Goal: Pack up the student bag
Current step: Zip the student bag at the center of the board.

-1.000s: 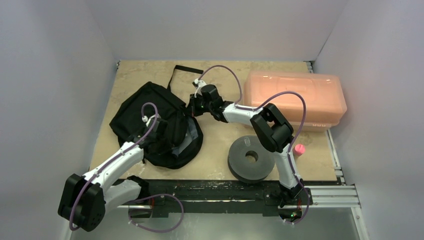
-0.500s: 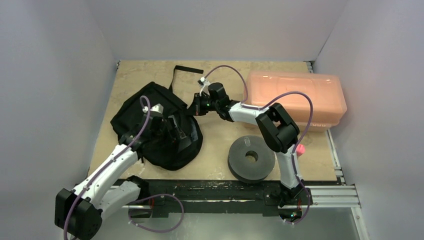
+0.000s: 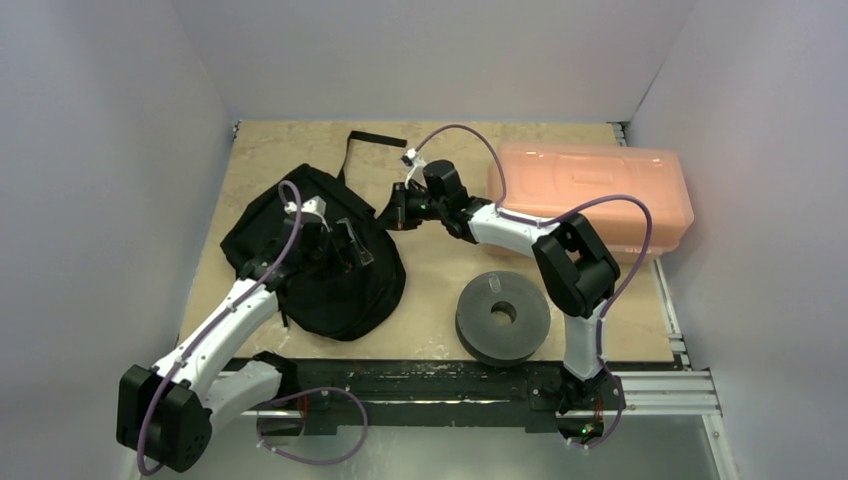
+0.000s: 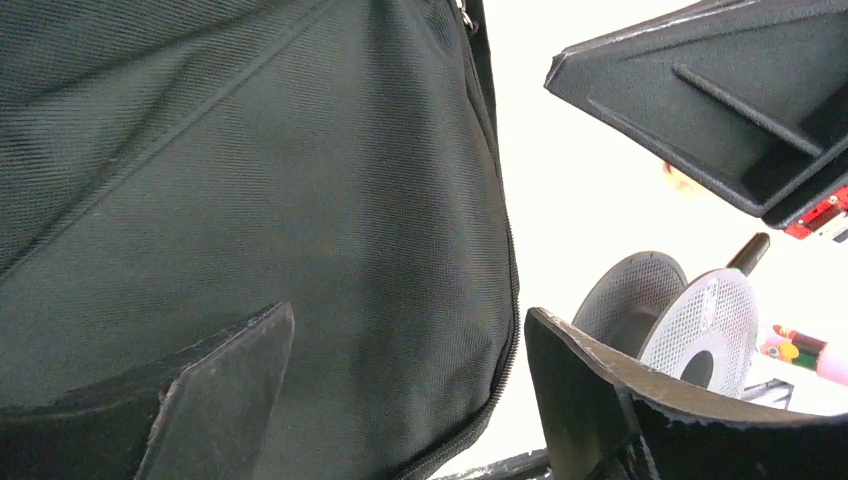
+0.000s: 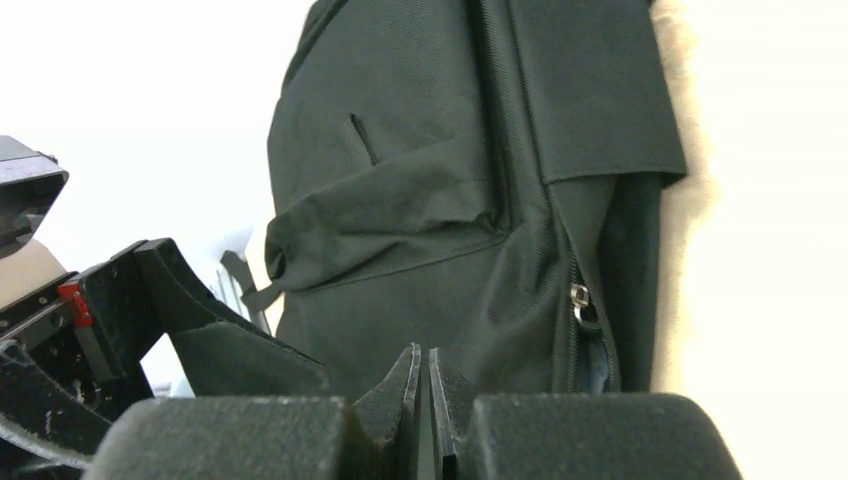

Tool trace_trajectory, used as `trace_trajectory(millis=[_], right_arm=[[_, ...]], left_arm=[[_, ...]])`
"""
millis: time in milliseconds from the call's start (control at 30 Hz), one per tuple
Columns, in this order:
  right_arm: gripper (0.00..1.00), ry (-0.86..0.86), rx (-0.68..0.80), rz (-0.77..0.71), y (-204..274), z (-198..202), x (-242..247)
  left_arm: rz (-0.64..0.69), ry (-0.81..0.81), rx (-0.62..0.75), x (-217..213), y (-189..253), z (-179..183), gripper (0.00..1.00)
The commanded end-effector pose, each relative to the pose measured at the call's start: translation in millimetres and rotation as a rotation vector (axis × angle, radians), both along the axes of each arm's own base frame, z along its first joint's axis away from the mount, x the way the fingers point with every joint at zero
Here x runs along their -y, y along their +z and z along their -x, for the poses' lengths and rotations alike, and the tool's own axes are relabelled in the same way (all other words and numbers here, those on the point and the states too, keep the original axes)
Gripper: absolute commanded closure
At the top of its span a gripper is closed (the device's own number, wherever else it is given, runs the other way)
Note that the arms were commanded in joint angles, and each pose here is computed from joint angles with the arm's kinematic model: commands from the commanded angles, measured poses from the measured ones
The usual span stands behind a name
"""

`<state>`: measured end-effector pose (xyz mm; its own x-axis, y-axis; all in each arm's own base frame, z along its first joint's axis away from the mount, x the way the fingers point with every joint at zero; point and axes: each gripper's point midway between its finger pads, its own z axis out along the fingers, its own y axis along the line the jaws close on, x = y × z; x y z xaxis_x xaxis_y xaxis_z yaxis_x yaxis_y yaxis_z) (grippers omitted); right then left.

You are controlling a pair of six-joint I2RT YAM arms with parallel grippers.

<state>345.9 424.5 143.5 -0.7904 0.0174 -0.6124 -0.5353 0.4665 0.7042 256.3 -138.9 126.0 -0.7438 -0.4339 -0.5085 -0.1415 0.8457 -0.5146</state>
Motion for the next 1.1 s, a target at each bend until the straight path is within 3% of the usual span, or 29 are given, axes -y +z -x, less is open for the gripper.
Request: trace_trajectory(millis=[0,67,200,333,400,467,600,833,933,1000,1067], right_arm=[[0.87,-0.115,-0.011,0.004,0,-12,17],[0.79,-0.144,-0.004,0.005,4,-15,20],[0.72,-0.160,0.001,0.051,-2,-19,27],[0.62,-0.193,0.017,0.071,-6,-20,36],[0.60,-0.195,0.014,0.077,-8,-19,38],[0.58,-0.198,-0.012,0.060,-9,-16,36],[0.51,-0.234,-0.135,-0.017,-12,-9,32],[0.52,-0.225,-0.252,-0.182,7,5,12],[0.57,-0.193,-0.240,-0.211,12,10,4],[0.65,-0.170,-0.203,-0.207,13,15,1],[0.65,-0.182,-0.120,-0.168,15,18,4]], left_arm=[[0.029,-0.118,0.039,18,4,-10,0.13],[0.000,-0.165,-0.021,29,1,-19,0.12],[-0.124,-0.224,-0.081,45,-20,-27,0.11],[-0.327,-0.181,-0.154,34,-47,-39,0.15],[-0.411,-0.139,-0.189,19,-58,-40,0.34],[-0.442,-0.100,-0.179,10,-63,-39,0.63],[-0.437,-0.033,-0.079,-6,-46,-35,1.00],[-0.378,0.064,0.108,-31,-12,-24,1.00],[-0.377,0.061,0.111,-34,-11,-24,1.00],[-0.380,0.057,0.097,-35,-13,-23,1.00],[-0.369,0.020,0.101,-30,-12,-22,1.00]])
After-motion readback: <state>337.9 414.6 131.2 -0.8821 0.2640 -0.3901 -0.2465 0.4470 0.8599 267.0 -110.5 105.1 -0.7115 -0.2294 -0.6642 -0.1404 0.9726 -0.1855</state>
